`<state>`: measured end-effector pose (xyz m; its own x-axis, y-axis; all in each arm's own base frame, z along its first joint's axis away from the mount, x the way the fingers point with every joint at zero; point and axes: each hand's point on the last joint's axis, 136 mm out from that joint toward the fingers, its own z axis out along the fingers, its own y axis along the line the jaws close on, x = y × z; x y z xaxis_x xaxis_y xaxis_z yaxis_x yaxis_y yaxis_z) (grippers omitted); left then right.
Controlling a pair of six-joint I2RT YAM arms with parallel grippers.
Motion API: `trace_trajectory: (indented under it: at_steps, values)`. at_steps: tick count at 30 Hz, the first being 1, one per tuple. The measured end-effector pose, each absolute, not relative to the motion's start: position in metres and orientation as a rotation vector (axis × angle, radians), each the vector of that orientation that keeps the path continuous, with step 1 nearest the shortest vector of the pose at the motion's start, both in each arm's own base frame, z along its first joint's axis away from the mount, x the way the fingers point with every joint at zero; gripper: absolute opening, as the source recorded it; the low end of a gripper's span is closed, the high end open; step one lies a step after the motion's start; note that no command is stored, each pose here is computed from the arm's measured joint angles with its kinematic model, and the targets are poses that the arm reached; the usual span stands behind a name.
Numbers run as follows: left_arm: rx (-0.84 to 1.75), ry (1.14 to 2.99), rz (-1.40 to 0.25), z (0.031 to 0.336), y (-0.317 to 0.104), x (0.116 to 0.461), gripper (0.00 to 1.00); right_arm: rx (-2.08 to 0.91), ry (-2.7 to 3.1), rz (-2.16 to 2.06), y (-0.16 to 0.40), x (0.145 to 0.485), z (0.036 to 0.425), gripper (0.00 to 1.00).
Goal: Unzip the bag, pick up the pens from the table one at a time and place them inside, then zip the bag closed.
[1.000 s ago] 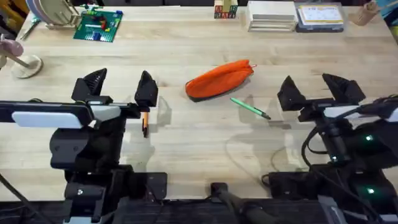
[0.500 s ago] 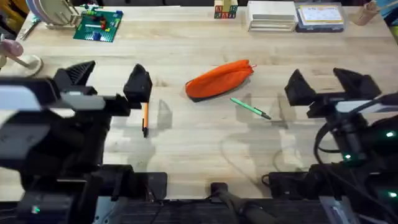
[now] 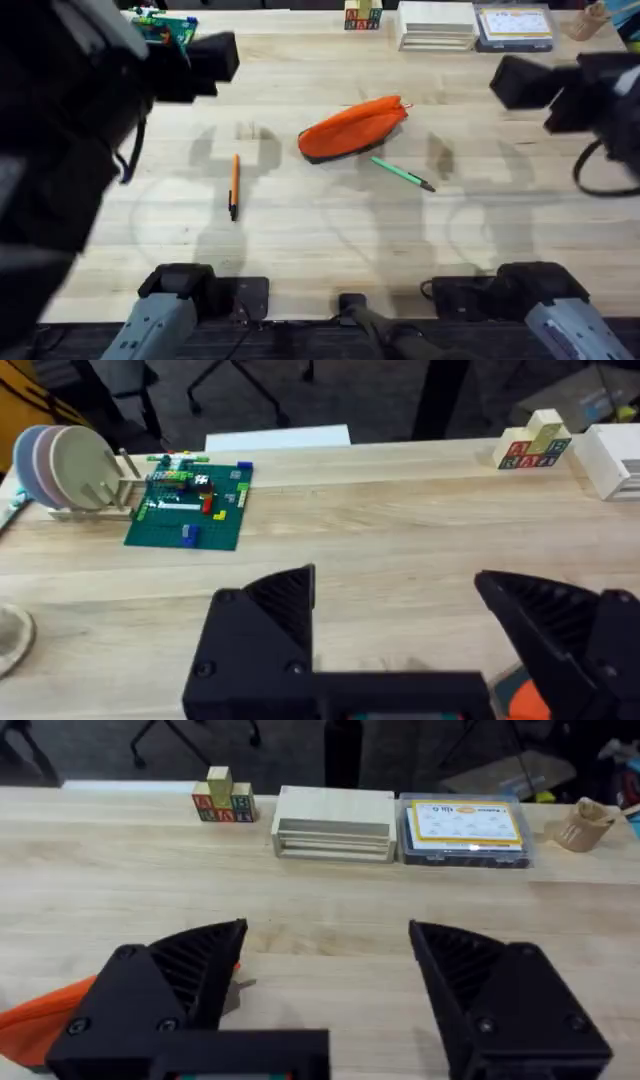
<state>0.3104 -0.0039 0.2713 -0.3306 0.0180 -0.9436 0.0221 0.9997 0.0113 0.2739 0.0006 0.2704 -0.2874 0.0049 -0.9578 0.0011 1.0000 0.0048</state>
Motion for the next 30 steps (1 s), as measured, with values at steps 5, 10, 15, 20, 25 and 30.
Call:
trace_trajectory:
  at_steps: [5, 10, 15, 20, 25, 30]
  values:
    - [0.039, 1.973, -0.015, 0.279, -0.006, 0.331, 0.993, 0.004, 1.920, 0.003, 0.001, 0.287, 0.284, 0.997]
    - [0.092, 1.976, -0.020, 0.289, -0.011, 0.347, 0.993, 0.004, 1.938, 0.003, 0.001, 0.295, 0.286, 0.997]
    - [0.233, 1.971, -0.034, 0.288, -0.024, 0.346, 0.993, 0.004, 1.945, 0.003, 0.001, 0.295, 0.284, 0.998]
    - [0.450, 1.943, -0.132, 0.285, -0.052, 0.338, 0.994, 0.005, 1.945, 0.002, 0.001, 0.295, 0.284, 0.998]
    - [0.622, 1.940, -0.244, 0.275, -0.076, 0.323, 0.994, -0.009, 1.945, -0.008, 0.001, 0.295, 0.284, 0.998]
    - [0.835, 1.914, -0.327, 0.263, -0.103, 0.301, 0.994, -0.030, 1.945, -0.026, 0.000, 0.295, 0.284, 0.998]
